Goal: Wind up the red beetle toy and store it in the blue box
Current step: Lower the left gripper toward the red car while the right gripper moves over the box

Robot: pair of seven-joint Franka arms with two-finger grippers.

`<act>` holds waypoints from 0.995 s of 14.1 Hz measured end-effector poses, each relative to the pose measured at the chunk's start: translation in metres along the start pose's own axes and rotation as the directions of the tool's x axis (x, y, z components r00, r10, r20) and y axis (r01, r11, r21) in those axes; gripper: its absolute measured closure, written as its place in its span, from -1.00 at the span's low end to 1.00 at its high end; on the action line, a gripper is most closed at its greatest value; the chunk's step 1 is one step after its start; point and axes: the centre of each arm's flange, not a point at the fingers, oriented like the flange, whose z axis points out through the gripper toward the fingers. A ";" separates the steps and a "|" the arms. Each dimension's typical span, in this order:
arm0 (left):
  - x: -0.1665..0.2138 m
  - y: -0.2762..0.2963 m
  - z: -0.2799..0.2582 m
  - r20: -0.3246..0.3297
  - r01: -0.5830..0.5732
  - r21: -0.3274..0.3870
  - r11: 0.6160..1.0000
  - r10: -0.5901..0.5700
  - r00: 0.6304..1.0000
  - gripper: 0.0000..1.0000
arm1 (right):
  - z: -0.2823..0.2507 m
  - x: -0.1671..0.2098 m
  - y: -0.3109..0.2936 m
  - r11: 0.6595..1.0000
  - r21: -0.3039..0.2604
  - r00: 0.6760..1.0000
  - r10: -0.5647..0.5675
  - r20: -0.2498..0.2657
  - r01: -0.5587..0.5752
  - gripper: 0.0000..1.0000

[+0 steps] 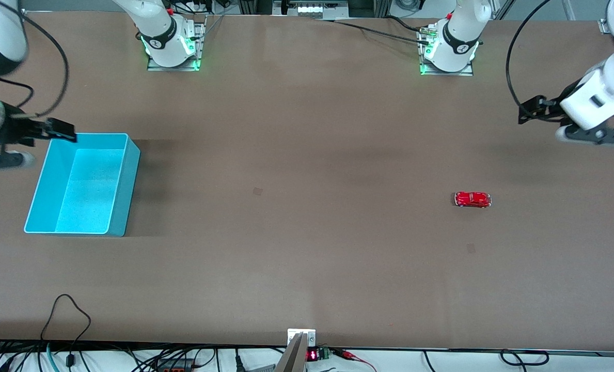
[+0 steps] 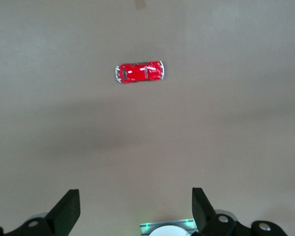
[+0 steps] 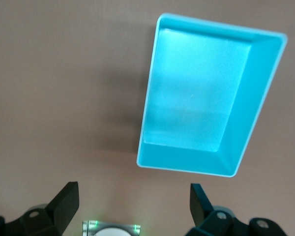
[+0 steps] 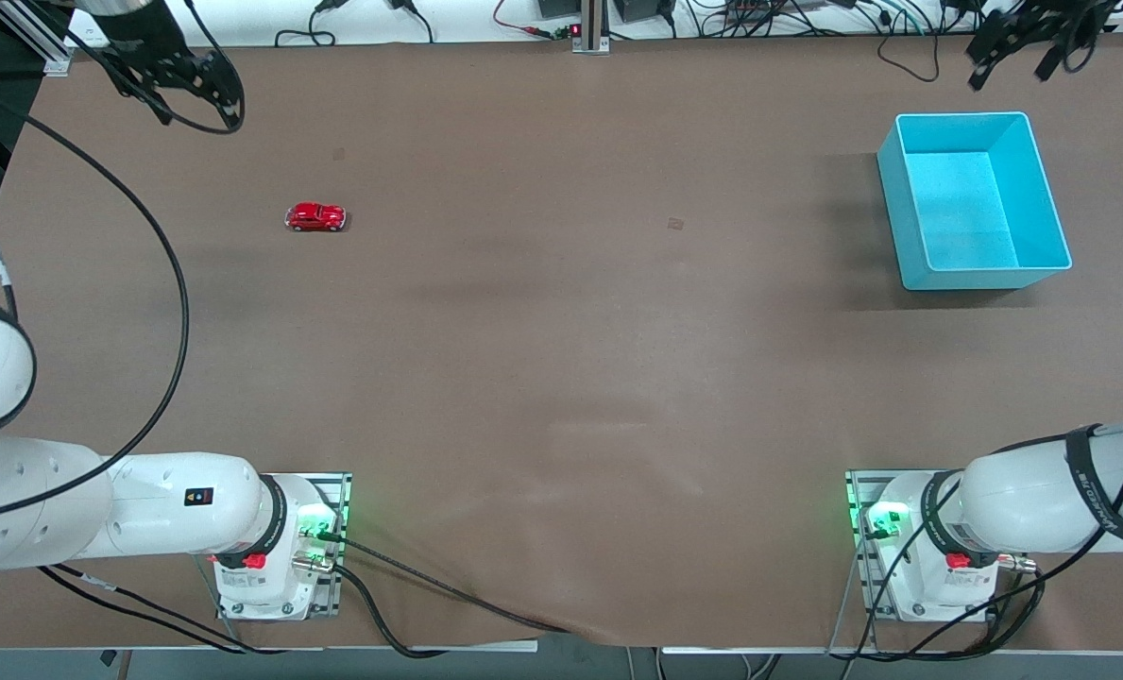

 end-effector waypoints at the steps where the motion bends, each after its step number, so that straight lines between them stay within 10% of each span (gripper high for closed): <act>1: 0.006 -0.001 0.011 0.020 -0.060 -0.005 0.998 0.060 0.998 -1.00 | 0.010 0.004 -0.001 1.000 0.002 1.000 -0.003 0.030 0.003 -1.00; 6: 0.035 -0.020 0.076 -0.024 -0.352 0.002 0.936 0.352 0.936 -1.00 | 0.019 0.005 0.001 1.000 0.006 0.998 0.003 0.066 -0.004 -1.00; 14: 0.091 -0.011 0.199 -0.041 -0.722 0.026 0.692 0.722 0.690 -1.00 | 0.072 0.048 0.030 0.999 0.021 0.999 -0.048 0.018 0.047 -1.00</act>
